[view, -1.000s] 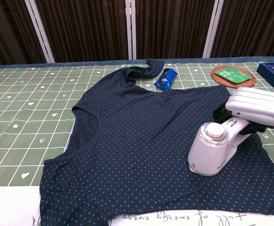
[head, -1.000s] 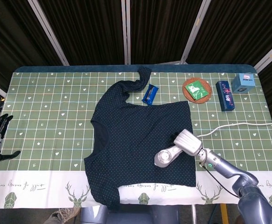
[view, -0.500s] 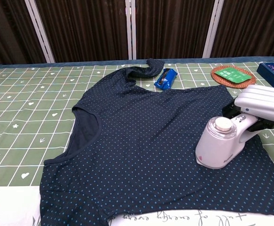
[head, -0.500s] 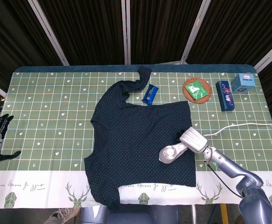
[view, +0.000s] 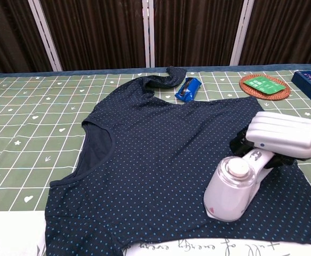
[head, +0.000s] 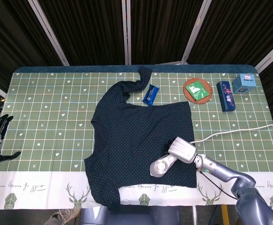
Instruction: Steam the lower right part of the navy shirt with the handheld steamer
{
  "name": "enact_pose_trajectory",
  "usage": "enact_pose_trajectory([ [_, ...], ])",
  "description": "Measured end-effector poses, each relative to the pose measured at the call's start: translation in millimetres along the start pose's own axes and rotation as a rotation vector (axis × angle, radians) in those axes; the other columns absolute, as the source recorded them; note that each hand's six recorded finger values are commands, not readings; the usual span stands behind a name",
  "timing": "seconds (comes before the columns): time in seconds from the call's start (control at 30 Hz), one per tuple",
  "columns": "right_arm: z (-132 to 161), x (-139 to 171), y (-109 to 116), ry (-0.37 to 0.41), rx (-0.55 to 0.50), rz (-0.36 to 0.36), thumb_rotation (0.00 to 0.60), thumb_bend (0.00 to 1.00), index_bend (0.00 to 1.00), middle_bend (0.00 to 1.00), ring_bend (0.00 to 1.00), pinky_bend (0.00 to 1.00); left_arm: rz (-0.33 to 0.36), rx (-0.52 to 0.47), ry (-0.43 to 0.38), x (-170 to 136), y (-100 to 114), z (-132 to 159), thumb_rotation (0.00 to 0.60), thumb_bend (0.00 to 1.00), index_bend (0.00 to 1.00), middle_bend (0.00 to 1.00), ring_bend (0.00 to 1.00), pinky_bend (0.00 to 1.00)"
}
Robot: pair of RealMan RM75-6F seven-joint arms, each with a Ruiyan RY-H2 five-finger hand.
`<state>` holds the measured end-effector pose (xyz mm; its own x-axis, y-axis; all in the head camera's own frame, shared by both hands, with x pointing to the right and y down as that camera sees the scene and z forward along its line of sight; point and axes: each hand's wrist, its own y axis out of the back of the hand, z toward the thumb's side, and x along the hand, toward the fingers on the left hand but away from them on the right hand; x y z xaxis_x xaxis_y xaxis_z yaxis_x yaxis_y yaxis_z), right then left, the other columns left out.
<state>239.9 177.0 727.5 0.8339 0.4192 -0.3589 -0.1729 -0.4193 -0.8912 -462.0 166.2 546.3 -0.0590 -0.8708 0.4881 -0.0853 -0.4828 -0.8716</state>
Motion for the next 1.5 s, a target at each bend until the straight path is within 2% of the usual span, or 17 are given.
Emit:
enact_pose_trajectory([
  [0.17, 21, -4, -1, 0.083, 0.014, 0.0, 0.6, 1.0, 0.8, 0.64, 0.61, 0.9, 0.001, -0.001, -0.001, 0, 0, 0, 0.6, 0.0, 0.0, 0.0, 0.0, 0.0],
  [0.33, 27, -5, 1, 0.101, 0.023, -0.004, 0.6, 1.0, 0.8, 0.64, 0.61, 0.9, 0.003, -0.004, 0.0, 0, 1, 0, 0.6, 0.0, 0.0, 0.0, 0.0, 0.0],
  [0.8, -15, 4, 8, -0.03, 0.102, 0.001, 0.6, 1.0, 0.8, 0.64, 0.61, 0.9, 0.003, 0.002, -0.001, -1, 0, 0, 0.6, 0.0, 0.0, 0.0, 0.0, 0.0],
  [1.17, -64, 23, 11, -0.215, 0.106, 0.026, 0.6, 1.0, 0.8, 0.64, 0.61, 0.9, -0.001, 0.004, -0.004, -1, -1, 2, 0.6, 0.0, 0.0, 0.0, 0.0, 0.0],
  [1.33, -65, 24, 9, -0.224, 0.081, 0.029, 0.6, 1.0, 0.8, 0.64, 0.61, 0.9, -0.005, 0.004, -0.007, -1, -2, 2, 0.6, 0.0, 0.0, 0.0, 0.0, 0.0],
  [1.5, -51, 20, 6, -0.172, 0.071, 0.032, 0.6, 1.0, 0.8, 0.64, 0.61, 0.9, -0.012, 0.0, -0.014, -1, -3, 3, 0.6, 0.0, 0.0, 0.0, 0.0, 0.0],
])
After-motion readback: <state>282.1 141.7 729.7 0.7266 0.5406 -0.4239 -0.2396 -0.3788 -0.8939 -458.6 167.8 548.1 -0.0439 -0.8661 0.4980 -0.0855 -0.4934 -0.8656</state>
